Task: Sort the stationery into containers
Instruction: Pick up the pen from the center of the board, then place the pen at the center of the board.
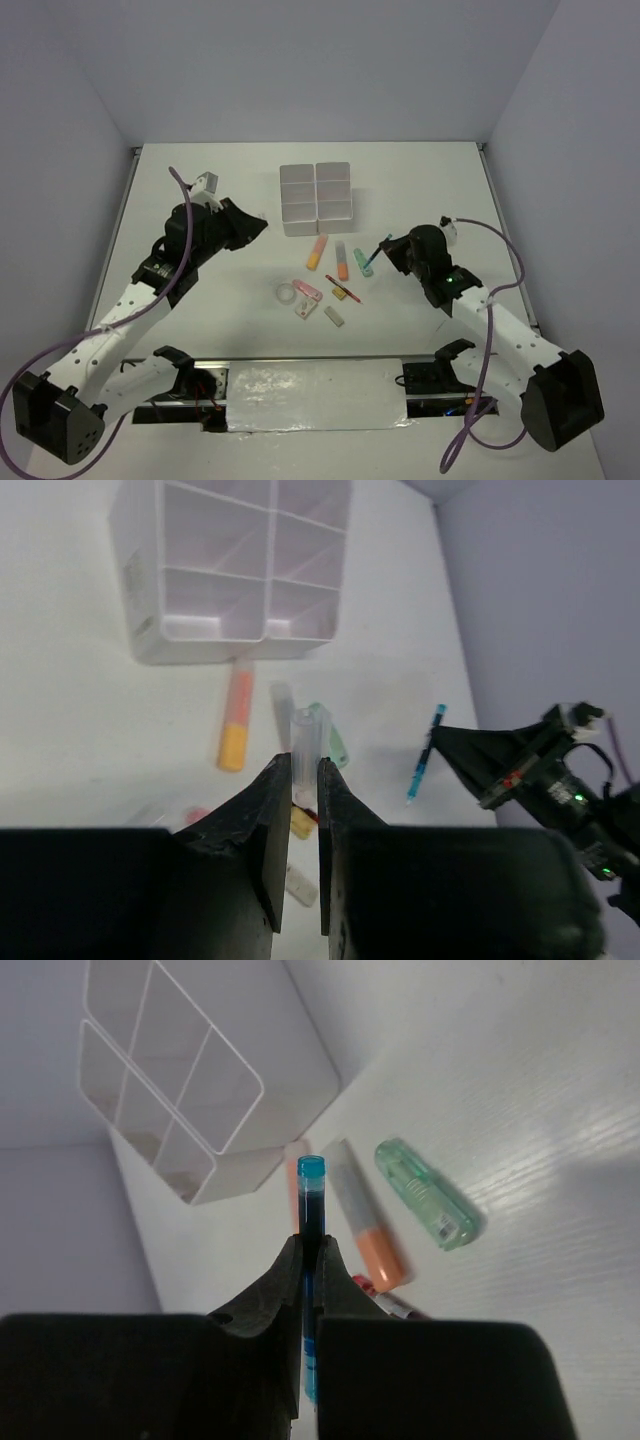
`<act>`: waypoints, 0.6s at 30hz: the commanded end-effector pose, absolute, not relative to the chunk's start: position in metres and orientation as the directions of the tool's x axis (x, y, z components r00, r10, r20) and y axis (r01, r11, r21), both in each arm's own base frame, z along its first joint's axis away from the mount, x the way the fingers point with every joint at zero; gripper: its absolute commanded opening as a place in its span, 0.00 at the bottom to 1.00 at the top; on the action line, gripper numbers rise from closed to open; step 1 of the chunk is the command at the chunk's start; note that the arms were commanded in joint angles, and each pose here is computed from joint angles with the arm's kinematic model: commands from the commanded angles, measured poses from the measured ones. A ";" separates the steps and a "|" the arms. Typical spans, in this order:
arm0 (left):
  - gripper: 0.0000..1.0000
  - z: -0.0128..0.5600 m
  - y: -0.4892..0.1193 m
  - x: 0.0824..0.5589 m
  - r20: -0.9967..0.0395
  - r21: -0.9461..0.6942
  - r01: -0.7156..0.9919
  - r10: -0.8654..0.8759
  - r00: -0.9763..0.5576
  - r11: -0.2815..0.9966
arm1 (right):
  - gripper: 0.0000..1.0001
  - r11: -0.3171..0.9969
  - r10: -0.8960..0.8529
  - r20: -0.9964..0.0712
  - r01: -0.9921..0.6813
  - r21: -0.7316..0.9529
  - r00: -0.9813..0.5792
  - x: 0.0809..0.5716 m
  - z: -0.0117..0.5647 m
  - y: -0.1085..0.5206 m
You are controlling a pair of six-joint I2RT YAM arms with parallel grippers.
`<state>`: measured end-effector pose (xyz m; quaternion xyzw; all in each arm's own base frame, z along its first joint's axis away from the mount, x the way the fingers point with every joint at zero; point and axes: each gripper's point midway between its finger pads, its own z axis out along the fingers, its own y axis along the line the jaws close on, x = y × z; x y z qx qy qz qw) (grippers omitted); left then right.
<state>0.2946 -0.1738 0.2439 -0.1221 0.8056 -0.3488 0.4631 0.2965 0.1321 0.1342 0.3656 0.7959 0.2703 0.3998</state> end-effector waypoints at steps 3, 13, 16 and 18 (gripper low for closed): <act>0.00 0.329 -0.223 0.296 -0.773 -0.630 0.547 -0.511 -0.376 0.551 | 0.00 0.273 0.936 -0.161 0.356 0.894 -0.314 0.295 0.178 0.149; 0.00 0.359 -0.276 0.249 -0.868 -0.382 0.846 -0.460 -0.189 0.373 | 0.00 -0.346 0.897 0.416 0.348 0.871 -0.149 0.279 0.225 0.151; 0.00 0.370 -0.282 0.230 -0.876 -0.253 0.907 -0.478 -0.067 0.336 | 0.00 -0.441 0.842 0.512 0.328 0.835 -0.172 0.284 0.239 0.158; 0.00 0.376 -0.284 0.219 -0.862 -0.174 0.934 -0.507 0.009 0.311 | 0.00 -0.497 0.792 0.567 0.301 0.814 -0.226 0.284 0.261 0.170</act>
